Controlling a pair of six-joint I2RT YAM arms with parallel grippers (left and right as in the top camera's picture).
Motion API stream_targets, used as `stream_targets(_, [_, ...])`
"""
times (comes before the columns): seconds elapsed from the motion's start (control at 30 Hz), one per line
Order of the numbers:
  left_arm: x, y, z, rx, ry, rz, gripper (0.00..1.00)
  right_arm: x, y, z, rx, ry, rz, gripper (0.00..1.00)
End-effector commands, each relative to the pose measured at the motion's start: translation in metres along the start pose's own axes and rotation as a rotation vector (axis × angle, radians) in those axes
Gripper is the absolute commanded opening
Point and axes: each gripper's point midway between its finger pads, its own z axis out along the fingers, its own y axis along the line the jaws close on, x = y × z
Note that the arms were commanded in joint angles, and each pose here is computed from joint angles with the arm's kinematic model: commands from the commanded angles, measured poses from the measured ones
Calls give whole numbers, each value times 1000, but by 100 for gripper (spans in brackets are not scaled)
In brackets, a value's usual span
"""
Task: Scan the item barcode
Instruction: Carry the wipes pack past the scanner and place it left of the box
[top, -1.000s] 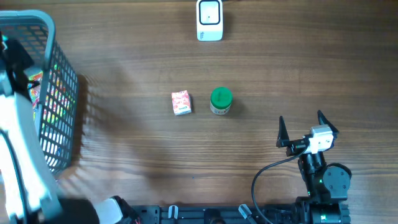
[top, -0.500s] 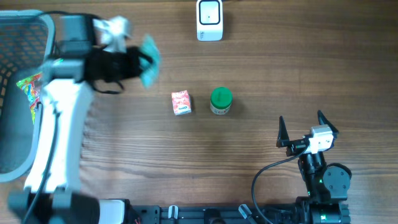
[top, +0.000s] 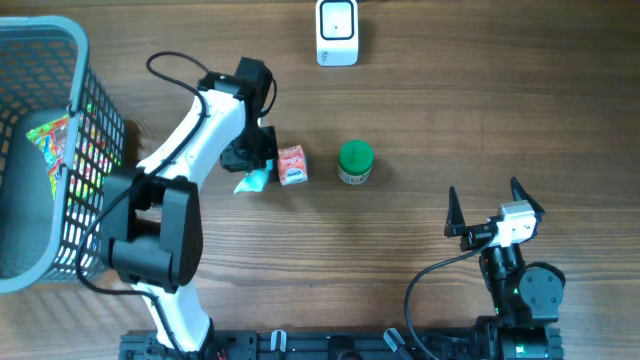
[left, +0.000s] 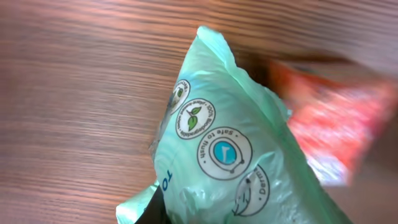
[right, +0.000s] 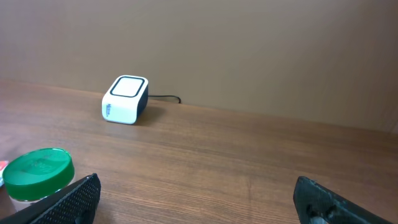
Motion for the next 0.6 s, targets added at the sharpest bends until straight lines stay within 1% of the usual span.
stream_targets(0.0, [-2,14,10,-84,-33,-127,19,-1,-2,0,11,-4,-6,100])
stream_targets(0.03, [-3,14,10,-83,-36,-126,19,-1,-2,0,11,-4,-6,100])
stream_targets(0.07, [-3,14,9,-81,-39,-127,23,-1,-2,0,11,-4,-6,100])
stream_targets(0.1, [-4,14,7,-79,-44,-127,40,-1,-2,0,11,-4,-6,100])
stream_targets(0.13, [-5,14,4,-78,-53,-127,74,-1,-2,0,11,-4,-6,100])
stream_targets(0.17, [-6,14,0,-76,-66,-129,100,-1,-2,0,11,-4,-6,100])
stream_targets(0.23, [-10,16,-14,-65,-102,-136,100,-1,-2,0,11,-4,-6,100])
stream_targets(0.33, [-22,23,-56,-39,-208,-162,100,-1,-2,0,11,-4,-7,100])
stream_targets(0.43, [-35,45,-118,-42,-398,-213,100,-1,-2,0,11,-4,-6,100])
stream_targets(0.5, [-42,66,-167,-29,-561,-278,100,-1,-2,0,11,-4,-7,100])
stream_targets(0.57, [-48,86,-213,17,-727,-350,100,-1,-2,0,11,-4,-6,100])
